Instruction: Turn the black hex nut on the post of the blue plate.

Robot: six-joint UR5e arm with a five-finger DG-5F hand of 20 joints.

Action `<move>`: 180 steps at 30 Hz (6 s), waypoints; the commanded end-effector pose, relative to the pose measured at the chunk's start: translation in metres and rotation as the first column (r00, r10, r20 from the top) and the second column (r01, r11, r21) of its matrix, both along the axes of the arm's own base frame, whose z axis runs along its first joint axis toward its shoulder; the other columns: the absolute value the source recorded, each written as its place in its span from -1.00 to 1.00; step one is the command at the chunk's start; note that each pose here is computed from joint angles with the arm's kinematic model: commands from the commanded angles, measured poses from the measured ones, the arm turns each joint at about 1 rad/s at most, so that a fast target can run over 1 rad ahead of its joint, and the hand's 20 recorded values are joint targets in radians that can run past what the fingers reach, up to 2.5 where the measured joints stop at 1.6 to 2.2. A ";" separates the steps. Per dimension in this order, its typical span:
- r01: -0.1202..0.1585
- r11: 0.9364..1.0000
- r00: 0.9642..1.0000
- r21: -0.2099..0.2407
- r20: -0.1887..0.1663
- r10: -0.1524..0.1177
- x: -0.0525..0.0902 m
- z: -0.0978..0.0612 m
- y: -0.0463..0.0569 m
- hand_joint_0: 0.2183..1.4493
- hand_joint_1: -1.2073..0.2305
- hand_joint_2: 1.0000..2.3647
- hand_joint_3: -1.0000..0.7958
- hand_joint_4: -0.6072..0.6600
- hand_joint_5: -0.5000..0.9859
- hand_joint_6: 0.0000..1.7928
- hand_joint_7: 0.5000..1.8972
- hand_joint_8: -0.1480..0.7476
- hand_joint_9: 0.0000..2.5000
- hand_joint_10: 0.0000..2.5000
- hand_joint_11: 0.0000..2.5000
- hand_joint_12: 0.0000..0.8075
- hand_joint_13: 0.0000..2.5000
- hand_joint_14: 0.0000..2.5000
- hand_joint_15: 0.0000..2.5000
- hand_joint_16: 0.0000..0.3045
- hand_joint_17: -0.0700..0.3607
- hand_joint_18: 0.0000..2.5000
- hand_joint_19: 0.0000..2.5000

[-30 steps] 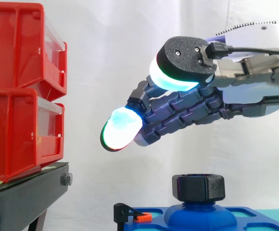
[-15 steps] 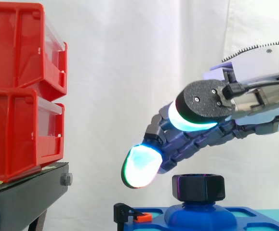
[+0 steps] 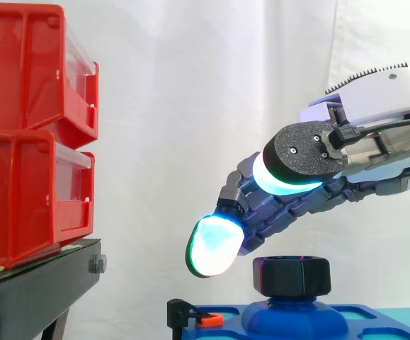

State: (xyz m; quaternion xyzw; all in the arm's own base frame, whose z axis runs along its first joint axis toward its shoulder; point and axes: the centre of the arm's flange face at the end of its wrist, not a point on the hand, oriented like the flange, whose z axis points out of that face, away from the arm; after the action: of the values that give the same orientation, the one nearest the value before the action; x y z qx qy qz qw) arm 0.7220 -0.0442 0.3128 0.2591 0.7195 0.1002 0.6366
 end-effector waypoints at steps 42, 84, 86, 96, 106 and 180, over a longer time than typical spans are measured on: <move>-0.037 0.998 0.998 -0.047 -0.051 0.034 -0.014 0.018 -0.025 -0.60 0.23 -1.00 -0.44 0.19 -0.62 -0.44 -0.67 -0.13 -0.76 -1.00 -1.00 -0.11 -0.86 -1.00 -1.00 -0.62 -0.08 -1.00 -1.00; -0.071 0.996 0.995 -0.059 0.066 0.075 -0.005 0.038 -0.031 -0.60 0.23 -1.00 -0.44 0.20 -0.61 -0.44 -0.65 -0.13 -0.76 -1.00 -1.00 -0.11 -0.86 -1.00 -0.99 -0.63 -0.08 -1.00 -1.00; -0.073 0.996 0.995 -0.059 0.066 0.077 -0.005 0.038 -0.029 -0.60 0.23 -1.00 -0.44 0.20 -0.61 -0.44 -0.65 -0.13 -0.76 -1.00 -1.00 -0.11 -0.86 -1.00 -0.99 -0.62 -0.08 -1.00 -1.00; -0.076 0.995 0.994 -0.062 0.075 0.080 0.002 0.026 -0.026 -0.60 0.24 -1.00 -0.44 0.20 -0.61 -0.44 -0.65 -0.13 -0.76 -1.00 -1.00 -0.11 -0.86 -1.00 -0.99 -0.62 -0.08 -1.00 -1.00; -0.078 0.995 0.996 -0.064 0.030 0.080 -0.004 0.016 -0.026 -0.60 0.23 -1.00 -0.44 0.20 -0.61 -0.44 -0.66 -0.13 -0.76 -1.00 -1.00 -0.11 -0.86 -1.00 -0.99 -0.62 -0.08 -1.00 -1.00; -0.129 0.991 0.986 -0.045 -0.109 0.123 -0.025 0.006 -0.058 -0.60 0.24 -1.00 -0.44 0.20 -0.61 -0.44 -0.65 -0.14 -0.76 -1.00 -1.00 -0.11 -0.86 -1.00 -0.99 -0.63 -0.08 -1.00 -1.00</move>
State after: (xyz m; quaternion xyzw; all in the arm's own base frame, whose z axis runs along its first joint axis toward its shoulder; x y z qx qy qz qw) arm 0.6975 -0.0988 0.3182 0.2016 0.7693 0.1061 0.5969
